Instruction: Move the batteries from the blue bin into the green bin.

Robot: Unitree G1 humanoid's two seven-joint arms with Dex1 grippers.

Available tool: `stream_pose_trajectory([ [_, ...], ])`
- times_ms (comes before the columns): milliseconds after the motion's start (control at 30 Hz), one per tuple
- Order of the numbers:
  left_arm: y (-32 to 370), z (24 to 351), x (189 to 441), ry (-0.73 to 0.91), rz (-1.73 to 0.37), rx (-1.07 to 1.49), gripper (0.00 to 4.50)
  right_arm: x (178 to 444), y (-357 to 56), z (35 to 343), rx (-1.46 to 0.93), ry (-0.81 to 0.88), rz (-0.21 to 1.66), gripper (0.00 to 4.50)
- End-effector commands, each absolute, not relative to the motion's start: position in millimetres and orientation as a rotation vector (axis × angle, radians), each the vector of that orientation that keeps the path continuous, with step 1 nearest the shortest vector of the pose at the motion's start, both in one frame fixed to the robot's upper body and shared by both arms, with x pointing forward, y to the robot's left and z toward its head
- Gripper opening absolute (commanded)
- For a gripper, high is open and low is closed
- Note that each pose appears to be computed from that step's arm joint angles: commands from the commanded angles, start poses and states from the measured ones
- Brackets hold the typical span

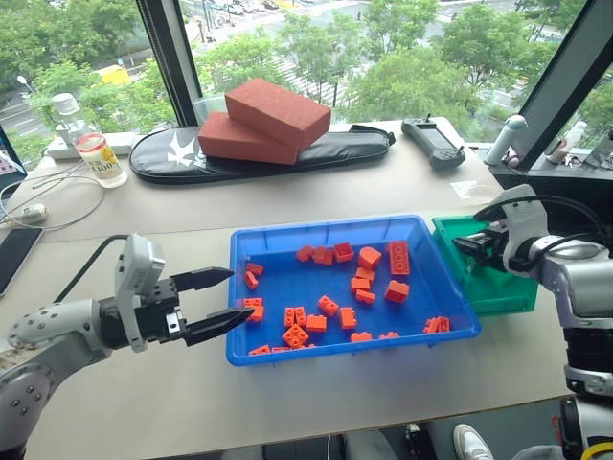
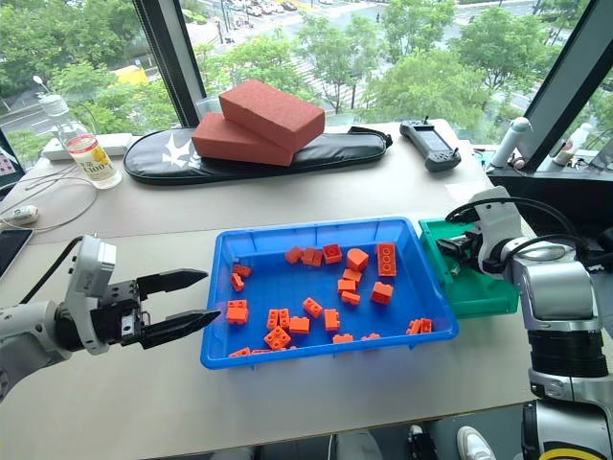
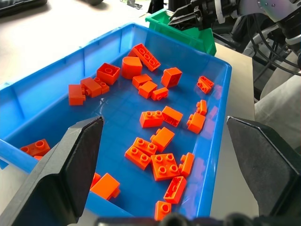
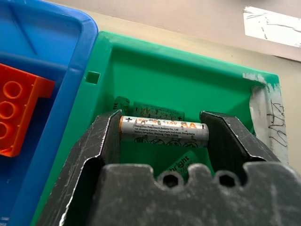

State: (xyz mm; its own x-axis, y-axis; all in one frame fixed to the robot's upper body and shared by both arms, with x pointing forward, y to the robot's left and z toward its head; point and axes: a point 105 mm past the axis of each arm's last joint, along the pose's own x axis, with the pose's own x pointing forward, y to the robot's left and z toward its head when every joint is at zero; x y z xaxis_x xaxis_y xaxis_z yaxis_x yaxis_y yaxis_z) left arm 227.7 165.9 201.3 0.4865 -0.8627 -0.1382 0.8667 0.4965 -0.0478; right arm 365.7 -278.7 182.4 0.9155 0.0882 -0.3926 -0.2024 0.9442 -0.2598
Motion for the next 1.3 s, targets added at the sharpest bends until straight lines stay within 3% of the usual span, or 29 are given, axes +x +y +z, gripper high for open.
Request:
stream_pose_trajectory([
  [33, 165, 206, 228, 0.128, -1.065, 0.054, 4.5, 366, -286, 210, -0.319, 0.289, 0.101, 3.66],
  [100, 165, 207, 228, 0.127, -1.066, 0.058, 4.5, 366, -279, 224, -0.318, 0.233, 0.132, 4.44],
  [233, 166, 207, 228, 0.127, -1.068, 0.063, 4.5, 366, -275, 257, -0.302, 0.114, 0.154, 4.48],
  [333, 166, 207, 228, 0.13, -1.073, 0.067, 4.5, 360, -260, 290, -0.289, -0.025, 0.258, 4.48],
  [367, 165, 207, 228, 0.13, -1.077, 0.066, 4.5, 352, -241, 295, -0.3, -0.063, 0.376, 4.48],
  [500, 164, 206, 227, 0.131, -1.091, 0.074, 4.5, 312, -170, 276, -0.399, -0.08, 0.821, 4.48],
  [733, 159, 208, 226, 0.121, -1.111, 0.086, 4.5, 260, -117, 225, -0.485, -0.001, 1.279, 4.48],
  [1300, 156, 211, 222, 0.099, -1.108, 0.08, 4.5, 258, -118, 204, -0.463, 0.028, 1.367, 4.48],
])
